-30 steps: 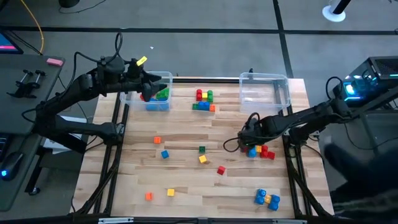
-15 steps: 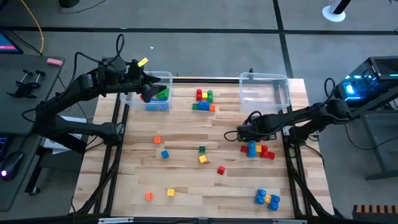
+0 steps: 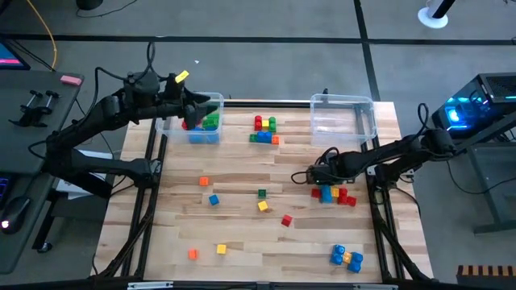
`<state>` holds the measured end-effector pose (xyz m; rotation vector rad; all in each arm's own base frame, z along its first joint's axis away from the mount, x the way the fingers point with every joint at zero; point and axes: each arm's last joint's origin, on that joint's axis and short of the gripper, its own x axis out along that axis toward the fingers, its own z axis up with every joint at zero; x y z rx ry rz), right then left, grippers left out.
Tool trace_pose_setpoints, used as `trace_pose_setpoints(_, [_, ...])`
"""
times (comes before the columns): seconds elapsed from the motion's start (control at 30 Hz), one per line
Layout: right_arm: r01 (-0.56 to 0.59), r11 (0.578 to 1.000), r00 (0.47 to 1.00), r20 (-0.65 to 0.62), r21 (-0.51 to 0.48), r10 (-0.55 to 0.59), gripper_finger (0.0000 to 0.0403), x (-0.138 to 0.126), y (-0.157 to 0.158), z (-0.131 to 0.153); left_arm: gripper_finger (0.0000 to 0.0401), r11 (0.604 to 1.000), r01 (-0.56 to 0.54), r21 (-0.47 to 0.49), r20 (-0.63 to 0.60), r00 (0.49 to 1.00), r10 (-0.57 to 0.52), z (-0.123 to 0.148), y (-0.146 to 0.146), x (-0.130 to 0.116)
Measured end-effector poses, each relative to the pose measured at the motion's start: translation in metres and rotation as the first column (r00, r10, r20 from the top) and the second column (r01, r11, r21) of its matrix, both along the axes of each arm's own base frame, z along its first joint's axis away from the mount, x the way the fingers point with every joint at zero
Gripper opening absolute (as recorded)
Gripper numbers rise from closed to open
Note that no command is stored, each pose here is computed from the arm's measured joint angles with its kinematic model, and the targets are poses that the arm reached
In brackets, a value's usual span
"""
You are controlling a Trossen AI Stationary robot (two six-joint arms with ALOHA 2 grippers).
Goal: Sort blocks by size
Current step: Put the large game piece into the left transparent bin
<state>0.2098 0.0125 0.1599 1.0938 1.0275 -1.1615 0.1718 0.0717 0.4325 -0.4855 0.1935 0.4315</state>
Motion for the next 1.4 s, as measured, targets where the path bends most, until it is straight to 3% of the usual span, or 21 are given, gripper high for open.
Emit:
trace_pose_setpoints(0.2, [-0.164,0.971,0.982,0.062,-0.176,0.178,0.0134,0.030,-0.011,0.053,0.0296,0.997,0.003,0.083,0.137,0.990,-0.014,0.017,-0.003,-0.005])
trace_pose_setpoints(0.33, [-0.213,0.888,0.940,0.163,-0.408,0.301,0.0134,0.057,-0.026,0.114,0.0296,0.990,0.019,0.138,0.184,0.982,-0.045,0.025,-0.010,-0.013])
trace_pose_setpoints(0.47, [-0.162,0.760,0.829,0.331,-0.630,0.452,0.0134,0.085,-0.046,0.166,0.0296,0.983,0.048,0.177,0.215,0.973,-0.086,0.030,-0.018,-0.020])
trace_pose_setpoints(0.57, [-0.093,0.694,0.718,0.434,-0.714,0.544,0.0134,0.109,-0.064,0.186,0.0296,0.980,0.072,0.185,0.230,0.966,-0.115,0.032,-0.023,-0.020])
trace_pose_setpoints(0.8, [-0.068,0.660,0.559,0.519,-0.748,0.646,0.0134,0.184,-0.101,0.164,0.0296,0.976,0.109,0.188,0.219,0.964,-0.150,0.031,-0.028,-0.014])
trace_pose_setpoints(0.97, [-0.050,0.621,0.518,0.511,-0.782,0.685,0.0134,0.243,-0.124,0.138,0.0296,0.976,0.103,0.190,0.245,0.958,-0.148,0.033,-0.027,-0.010])
trace_pose_setpoints(1.13, [0.011,0.604,0.465,0.539,-0.797,0.702,0.0134,0.291,-0.151,0.132,0.0296,0.975,0.098,0.198,0.271,0.951,-0.151,0.036,-0.027,-0.010])
trace_pose_setpoints(1.27, [0.033,0.595,0.404,0.555,-0.803,0.727,0.0134,0.324,-0.166,0.125,0.0296,0.978,0.099,0.183,0.274,0.950,-0.147,0.035,-0.027,-0.010])
trace_pose_setpoints(1.4, [0.054,0.609,0.379,0.580,-0.791,0.721,0.0134,0.348,-0.172,0.115,0.0296,0.981,0.105,0.165,0.281,0.948,-0.149,0.035,-0.027,-0.010])
